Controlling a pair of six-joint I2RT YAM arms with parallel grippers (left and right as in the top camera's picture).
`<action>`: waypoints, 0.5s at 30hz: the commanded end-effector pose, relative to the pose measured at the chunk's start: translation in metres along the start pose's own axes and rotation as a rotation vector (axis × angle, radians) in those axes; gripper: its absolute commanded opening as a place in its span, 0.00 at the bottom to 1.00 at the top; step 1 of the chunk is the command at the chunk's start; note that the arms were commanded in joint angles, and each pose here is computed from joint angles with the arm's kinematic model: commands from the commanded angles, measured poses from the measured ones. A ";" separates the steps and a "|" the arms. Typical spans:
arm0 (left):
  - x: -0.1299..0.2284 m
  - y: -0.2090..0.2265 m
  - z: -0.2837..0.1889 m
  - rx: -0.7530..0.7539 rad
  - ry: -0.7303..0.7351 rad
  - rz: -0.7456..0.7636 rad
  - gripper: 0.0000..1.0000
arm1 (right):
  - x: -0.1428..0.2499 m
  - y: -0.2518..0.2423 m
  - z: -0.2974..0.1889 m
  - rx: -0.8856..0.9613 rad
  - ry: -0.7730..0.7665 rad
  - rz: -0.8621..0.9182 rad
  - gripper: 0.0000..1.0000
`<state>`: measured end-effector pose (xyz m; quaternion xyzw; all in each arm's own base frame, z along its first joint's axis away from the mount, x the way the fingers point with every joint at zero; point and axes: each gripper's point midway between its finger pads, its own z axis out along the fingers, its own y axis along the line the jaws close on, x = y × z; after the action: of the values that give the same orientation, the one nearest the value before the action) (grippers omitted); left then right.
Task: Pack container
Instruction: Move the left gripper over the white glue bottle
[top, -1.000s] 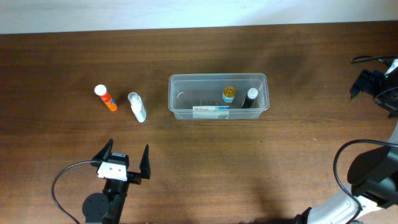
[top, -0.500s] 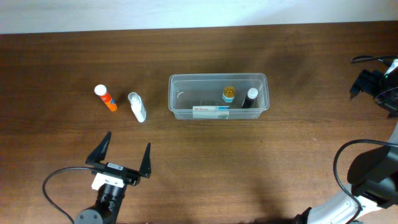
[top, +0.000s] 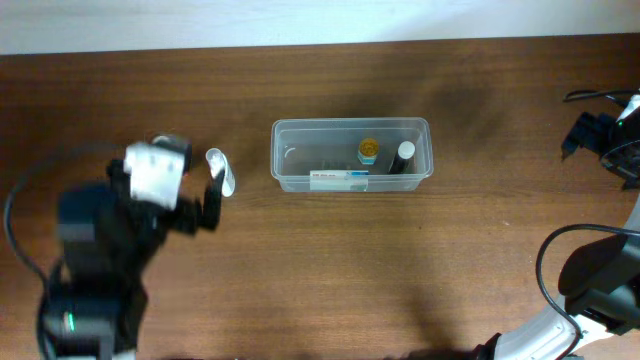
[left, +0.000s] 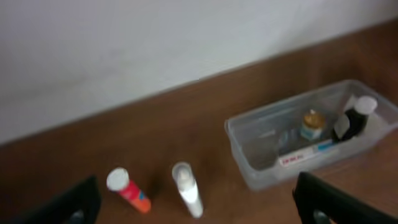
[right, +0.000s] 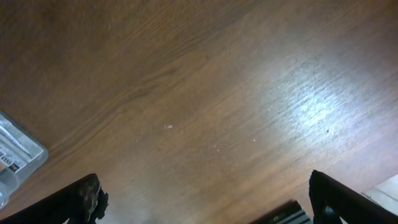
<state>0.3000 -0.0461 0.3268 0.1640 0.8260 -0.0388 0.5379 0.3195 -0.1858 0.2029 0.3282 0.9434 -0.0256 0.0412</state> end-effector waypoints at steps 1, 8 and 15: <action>-0.017 -0.004 0.017 0.084 0.058 0.003 0.99 | 0.000 -0.001 -0.005 -0.001 -0.018 0.015 0.98; 0.010 -0.004 0.052 0.163 0.398 -0.131 0.99 | 0.000 -0.001 -0.005 -0.001 -0.018 0.015 0.98; 0.035 -0.017 0.088 0.299 0.622 -0.241 0.99 | 0.000 -0.001 -0.005 -0.001 -0.018 0.015 0.98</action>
<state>0.3534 -0.0619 0.2587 0.1510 0.9518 -0.1245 0.2363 0.3195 -0.1858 0.2029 0.3282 0.9434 -0.0258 0.0411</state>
